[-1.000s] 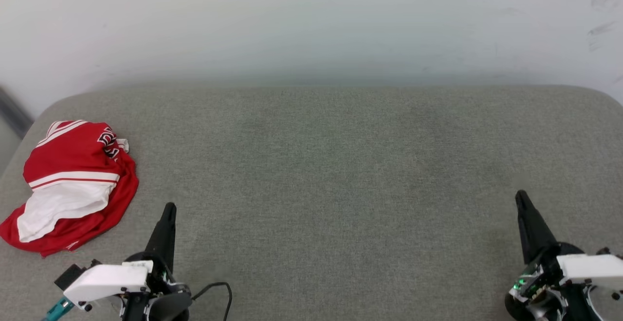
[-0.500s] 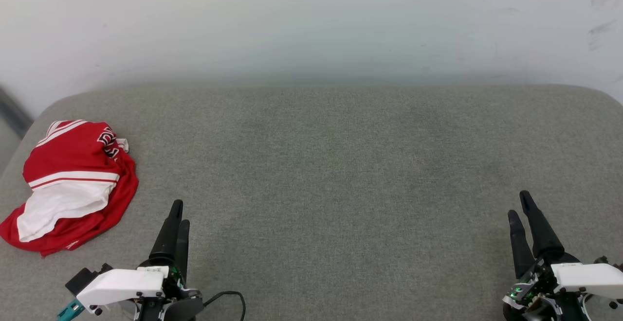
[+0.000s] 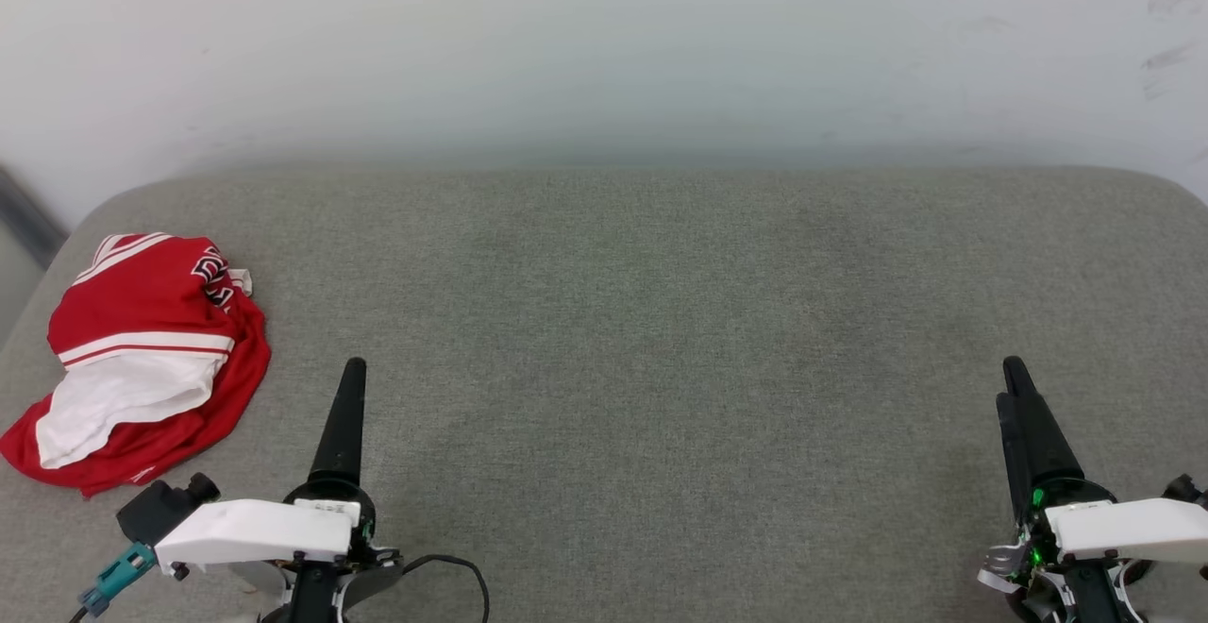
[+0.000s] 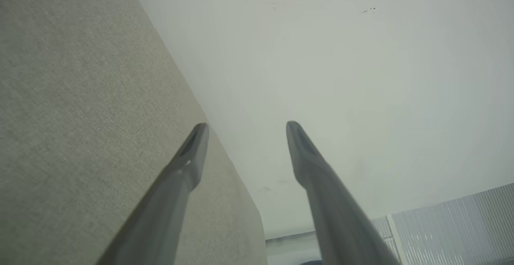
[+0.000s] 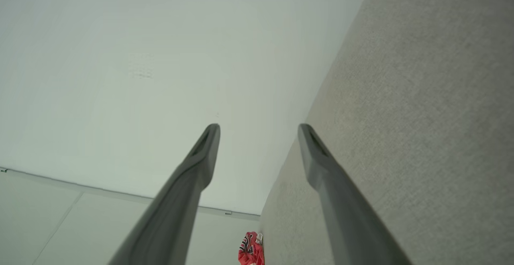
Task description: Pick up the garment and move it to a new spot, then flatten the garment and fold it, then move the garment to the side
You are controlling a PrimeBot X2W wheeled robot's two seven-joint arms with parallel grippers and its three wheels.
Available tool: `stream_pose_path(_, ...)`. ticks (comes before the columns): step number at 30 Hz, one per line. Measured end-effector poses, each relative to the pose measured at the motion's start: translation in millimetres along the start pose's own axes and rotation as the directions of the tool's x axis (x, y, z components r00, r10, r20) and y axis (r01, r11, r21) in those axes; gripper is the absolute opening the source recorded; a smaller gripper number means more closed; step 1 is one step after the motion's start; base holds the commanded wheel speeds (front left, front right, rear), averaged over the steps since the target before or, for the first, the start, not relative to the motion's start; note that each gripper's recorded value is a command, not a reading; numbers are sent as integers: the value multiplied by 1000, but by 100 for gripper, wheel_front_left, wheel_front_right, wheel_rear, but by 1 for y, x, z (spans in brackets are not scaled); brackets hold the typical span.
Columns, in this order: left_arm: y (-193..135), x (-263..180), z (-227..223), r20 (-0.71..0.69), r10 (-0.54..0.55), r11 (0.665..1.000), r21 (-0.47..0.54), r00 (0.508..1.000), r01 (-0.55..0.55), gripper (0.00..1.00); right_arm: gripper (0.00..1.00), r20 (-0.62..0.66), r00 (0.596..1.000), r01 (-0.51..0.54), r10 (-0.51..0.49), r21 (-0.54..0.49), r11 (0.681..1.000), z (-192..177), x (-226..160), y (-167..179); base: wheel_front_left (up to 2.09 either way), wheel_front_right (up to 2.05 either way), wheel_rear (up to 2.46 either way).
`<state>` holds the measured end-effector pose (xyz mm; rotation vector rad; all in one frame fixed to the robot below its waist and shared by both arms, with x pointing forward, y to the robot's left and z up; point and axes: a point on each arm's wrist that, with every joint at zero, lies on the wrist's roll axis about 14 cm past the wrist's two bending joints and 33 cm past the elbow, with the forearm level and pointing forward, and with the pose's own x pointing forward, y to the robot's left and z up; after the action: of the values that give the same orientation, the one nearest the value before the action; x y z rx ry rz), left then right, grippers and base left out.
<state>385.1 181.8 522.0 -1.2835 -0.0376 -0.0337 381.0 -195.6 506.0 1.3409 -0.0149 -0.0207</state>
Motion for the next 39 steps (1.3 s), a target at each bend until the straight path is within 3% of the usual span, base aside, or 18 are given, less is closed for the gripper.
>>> stream_pose_path(5,-6,0,-5,-12,-20,992,126,1000,21,100,100,5,1000,-15,16,-141,990,3,0,5,0,0,0)
stream_pose_path(9,-10,0,-7,-17,-35,976,216,999,38,100,100,10,999,-30,34,-263,964,5,1,9,0,0,0)
stream_pose_path(19,-13,1,-14,-36,-47,908,415,998,58,100,100,-26,997,-72,69,-519,852,-1,0,21,0,0,0)
stream_pose_path(39,-18,0,-20,-41,-74,771,631,996,84,100,100,-69,995,-101,74,-748,656,-9,-5,28,0,0,0)
